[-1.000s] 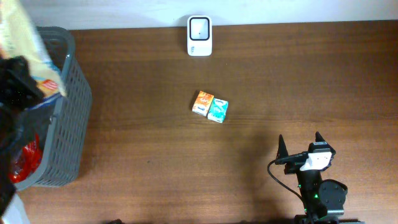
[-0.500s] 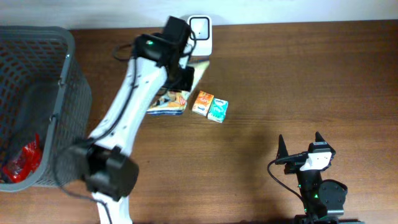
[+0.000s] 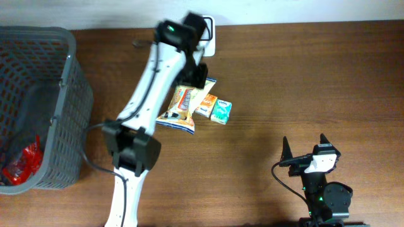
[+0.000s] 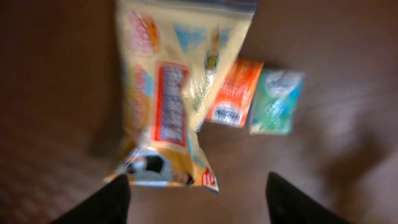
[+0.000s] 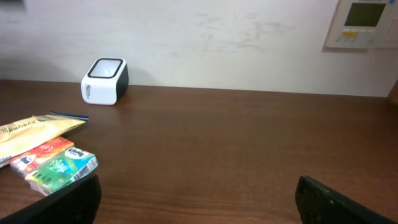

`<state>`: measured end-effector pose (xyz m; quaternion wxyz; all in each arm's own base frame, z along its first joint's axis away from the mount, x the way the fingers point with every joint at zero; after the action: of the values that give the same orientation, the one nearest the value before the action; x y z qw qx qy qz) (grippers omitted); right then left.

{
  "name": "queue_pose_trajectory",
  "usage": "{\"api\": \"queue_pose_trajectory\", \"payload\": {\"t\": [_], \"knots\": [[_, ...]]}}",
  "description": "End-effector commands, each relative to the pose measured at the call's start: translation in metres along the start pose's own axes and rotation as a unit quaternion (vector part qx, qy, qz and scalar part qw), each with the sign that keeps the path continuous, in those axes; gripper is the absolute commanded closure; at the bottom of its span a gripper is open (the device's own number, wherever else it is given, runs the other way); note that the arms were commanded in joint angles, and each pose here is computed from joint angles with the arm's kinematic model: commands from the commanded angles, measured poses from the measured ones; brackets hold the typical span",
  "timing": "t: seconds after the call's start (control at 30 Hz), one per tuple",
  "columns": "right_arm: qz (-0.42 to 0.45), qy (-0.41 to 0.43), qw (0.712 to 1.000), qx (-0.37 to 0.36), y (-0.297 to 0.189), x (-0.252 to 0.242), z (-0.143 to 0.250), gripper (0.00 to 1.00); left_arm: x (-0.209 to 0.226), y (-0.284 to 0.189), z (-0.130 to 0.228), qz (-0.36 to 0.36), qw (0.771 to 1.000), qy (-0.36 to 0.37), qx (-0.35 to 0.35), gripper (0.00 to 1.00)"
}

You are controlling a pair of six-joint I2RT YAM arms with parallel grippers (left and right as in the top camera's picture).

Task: Scan the item barcode
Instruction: 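Lay the cream snack bag next to the tissue packs and release, then reach into the basket and grasp the red snack bag with the left gripper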

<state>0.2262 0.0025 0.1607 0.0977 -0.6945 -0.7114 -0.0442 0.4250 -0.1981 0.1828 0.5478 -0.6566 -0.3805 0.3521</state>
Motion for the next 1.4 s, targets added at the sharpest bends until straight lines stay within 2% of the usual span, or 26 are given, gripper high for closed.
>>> {"api": "queue_pose_trajectory", "payload": {"t": [0.0,0.1,0.17,0.27,0.3,0.33,0.37,0.4,0.43,0.53,0.57,0.6,0.7,0.83,0.9,1.13,1.23,1.33,1.37], "knots": [[0.005,0.002,1.000,0.001,0.000,-0.002,0.003,0.02,0.033,-0.117,-0.016,-0.037,0.985,-0.008,-0.169,0.10],[0.005,0.002,1.000,0.001,0.000,-0.002,0.003,0.02,0.070,-0.197,0.009,-0.089,0.961,-0.049,-0.258,0.09],[0.005,0.002,1.000,0.001,0.000,-0.002,0.003,0.02,0.108,-0.254,0.051,-0.138,0.937,-0.102,-0.305,0.07],[0.005,0.002,1.000,0.001,0.000,-0.002,0.003,0.02,0.147,-0.273,0.107,-0.173,0.927,-0.173,-0.283,0.07],[0.005,0.002,1.000,0.001,0.000,-0.002,0.003,0.02,0.160,-0.259,0.128,-0.178,0.932,-0.201,-0.242,0.06],[0.005,0.002,1.000,0.001,0.000,-0.002,0.003,0.02,0.176,-0.247,0.145,-0.197,0.928,-0.240,-0.205,0.04],[0.005,0.002,1.000,0.001,0.000,-0.002,0.003,0.02,0.201,-0.230,0.167,-0.227,0.912,-0.302,-0.156,0.00],[0.005,0.002,1.000,0.001,0.000,-0.002,0.003,0.02,0.222,-0.213,0.182,-0.239,0.901,-0.341,-0.123,0.01],[0.005,0.002,1.000,0.001,0.000,-0.002,0.003,0.02,0.238,-0.201,0.189,-0.240,0.894,-0.361,-0.111,0.01],[0.005,0.002,1.000,0.001,0.000,-0.002,0.003,0.02,0.307,-0.172,0.240,-0.259,0.849,-0.451,-0.087,0.01],[0.005,0.002,1.000,0.001,0.000,-0.002,0.003,0.02,0.322,-0.162,0.263,-0.257,0.833,-0.484,-0.074,0.00],[0.005,0.002,1.000,0.001,0.000,-0.002,0.003,0.02,0.328,-0.155,0.274,-0.250,0.827,-0.499,-0.067,0.02],[0.005,0.002,1.000,0.001,0.000,-0.002,0.003,0.02,0.342,-0.116,0.299,-0.235,0.812,-0.534,-0.039,0.04],[0.005,0.002,1.000,0.001,0.000,-0.002,0.003,0.02,0.349,-0.055,0.312,-0.235,0.810,-0.537,-0.015,0.08],[0.005,0.002,1.000,0.001,0.000,-0.002,0.003,0.02,0.350,-0.033,0.335,-0.266,0.792,-0.549,0.023,0.08],[0.005,0.002,1.000,0.001,0.000,-0.002,0.003,0.02,0.353,0.013,0.382,-0.265,0.757,-0.596,0.040,0.12],[0.005,0.002,1.000,0.001,0.000,-0.002,0.003,0.02,0.353,0.028,0.384,-0.254,0.759,-0.598,0.042,0.16],[0.005,0.002,1.000,0.001,0.000,-0.002,0.003,0.02,0.351,0.058,0.387,-0.230,0.765,-0.597,0.069,0.30],[0.005,0.002,1.000,0.001,0.000,-0.002,0.003,0.02,0.351,0.071,0.387,-0.218,0.768,-0.598,0.076,0.43]]}}
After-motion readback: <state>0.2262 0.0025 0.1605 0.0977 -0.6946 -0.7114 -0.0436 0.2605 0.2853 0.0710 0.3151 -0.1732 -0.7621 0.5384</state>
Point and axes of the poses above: each gripper's point midway between its finger pads, its own y axis out along the fingers, its own x axis along the line the jaws close on, z = x × y, the point moved 2 cm from there along -y, back along the fingers, and after that the axes turned 13 degrees about y, right-handed, at the moved point
